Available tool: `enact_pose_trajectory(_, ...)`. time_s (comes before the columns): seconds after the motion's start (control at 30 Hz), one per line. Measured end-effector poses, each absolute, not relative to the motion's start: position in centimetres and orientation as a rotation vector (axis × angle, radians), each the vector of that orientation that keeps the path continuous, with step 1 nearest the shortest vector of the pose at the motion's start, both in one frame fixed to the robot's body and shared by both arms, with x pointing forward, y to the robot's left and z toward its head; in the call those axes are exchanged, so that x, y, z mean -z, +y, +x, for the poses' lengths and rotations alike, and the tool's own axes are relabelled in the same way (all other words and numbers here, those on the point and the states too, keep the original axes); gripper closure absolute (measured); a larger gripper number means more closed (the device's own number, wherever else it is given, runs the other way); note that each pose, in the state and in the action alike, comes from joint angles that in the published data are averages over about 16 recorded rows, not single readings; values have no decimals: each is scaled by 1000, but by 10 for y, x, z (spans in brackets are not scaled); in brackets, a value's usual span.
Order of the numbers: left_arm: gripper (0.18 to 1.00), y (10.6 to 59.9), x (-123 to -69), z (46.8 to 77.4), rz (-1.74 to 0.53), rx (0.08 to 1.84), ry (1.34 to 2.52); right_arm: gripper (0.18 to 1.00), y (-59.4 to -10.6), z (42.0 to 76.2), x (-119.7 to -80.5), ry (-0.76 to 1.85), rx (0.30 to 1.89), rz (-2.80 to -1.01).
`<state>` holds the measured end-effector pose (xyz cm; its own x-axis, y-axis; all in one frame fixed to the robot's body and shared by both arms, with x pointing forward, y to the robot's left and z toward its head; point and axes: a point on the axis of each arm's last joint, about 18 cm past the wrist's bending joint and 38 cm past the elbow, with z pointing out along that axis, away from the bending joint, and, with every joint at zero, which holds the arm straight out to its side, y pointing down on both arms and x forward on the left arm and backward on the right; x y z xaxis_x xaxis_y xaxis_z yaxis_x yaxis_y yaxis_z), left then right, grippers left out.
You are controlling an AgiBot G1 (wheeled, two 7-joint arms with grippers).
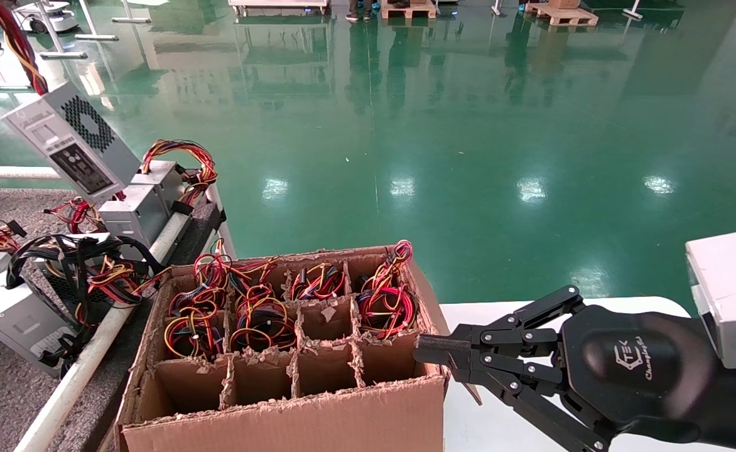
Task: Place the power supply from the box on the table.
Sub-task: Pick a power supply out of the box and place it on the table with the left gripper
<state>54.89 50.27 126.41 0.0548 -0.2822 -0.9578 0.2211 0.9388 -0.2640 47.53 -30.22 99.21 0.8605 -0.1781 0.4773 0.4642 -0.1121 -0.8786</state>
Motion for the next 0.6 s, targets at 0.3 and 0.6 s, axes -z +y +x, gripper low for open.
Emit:
enact_pose_trajectory(0.3, 974, 510, -1253, 552, -85, 385, 1496, 986, -302, 475, -992, -230, 552, -1595)
enact_pose_trajectory(0.6, 975, 518, -1246, 553, -117, 380, 1511, 986, -302, 475, -992, -230, 552, -1595)
